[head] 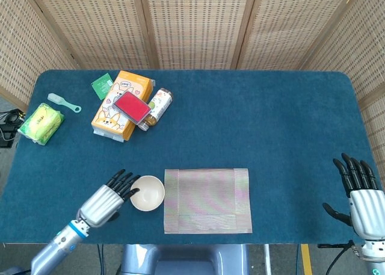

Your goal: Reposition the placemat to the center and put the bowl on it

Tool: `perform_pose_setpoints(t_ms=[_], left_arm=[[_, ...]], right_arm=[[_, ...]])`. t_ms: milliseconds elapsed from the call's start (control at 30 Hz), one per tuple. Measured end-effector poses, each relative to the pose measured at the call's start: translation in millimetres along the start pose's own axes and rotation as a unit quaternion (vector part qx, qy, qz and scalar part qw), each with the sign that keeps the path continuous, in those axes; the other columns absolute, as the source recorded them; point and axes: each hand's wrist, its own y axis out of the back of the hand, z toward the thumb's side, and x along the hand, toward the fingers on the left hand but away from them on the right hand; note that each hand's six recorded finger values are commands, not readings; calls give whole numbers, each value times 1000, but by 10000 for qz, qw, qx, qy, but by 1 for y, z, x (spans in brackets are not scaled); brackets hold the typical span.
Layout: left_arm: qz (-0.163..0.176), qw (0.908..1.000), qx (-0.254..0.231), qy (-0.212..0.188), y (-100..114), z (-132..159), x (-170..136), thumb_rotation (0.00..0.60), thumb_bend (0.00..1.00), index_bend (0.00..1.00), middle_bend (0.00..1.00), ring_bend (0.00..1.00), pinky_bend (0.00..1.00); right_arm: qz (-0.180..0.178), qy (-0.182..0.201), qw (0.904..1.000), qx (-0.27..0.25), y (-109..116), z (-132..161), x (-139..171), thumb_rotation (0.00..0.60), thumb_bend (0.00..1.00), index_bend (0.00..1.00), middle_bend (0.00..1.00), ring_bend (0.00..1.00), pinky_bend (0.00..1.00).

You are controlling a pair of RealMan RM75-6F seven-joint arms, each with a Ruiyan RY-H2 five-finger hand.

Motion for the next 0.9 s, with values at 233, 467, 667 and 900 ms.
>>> perform_pose_setpoints(t_ms=[233, 467, 667, 900], left_arm=[[-225, 9997, 43, -54, -23, 25, 38, 600, 195, 347, 0, 0, 0], [-302, 9993, 196, 58, -33, 31, 53, 600, 417, 575, 0, 0, 0], [-155, 9995, 144, 252, -28, 22, 53, 600, 471, 654, 0, 0, 0], [91, 9967, 14, 805, -8, -25, 42, 600, 481, 668, 0, 0, 0]], right_arm=[[-38, -14, 9999, -134, 5, -3, 0, 600, 0, 0, 0, 0, 0], [-31, -22, 9999, -168, 6, -5, -1, 600, 0, 0, 0, 0, 0], [-27, -20, 9998, -181, 6, -5, -1, 600, 0, 0, 0, 0, 0], [4, 7, 9998, -197, 5, -4, 0, 600, 0, 0, 0, 0, 0]])
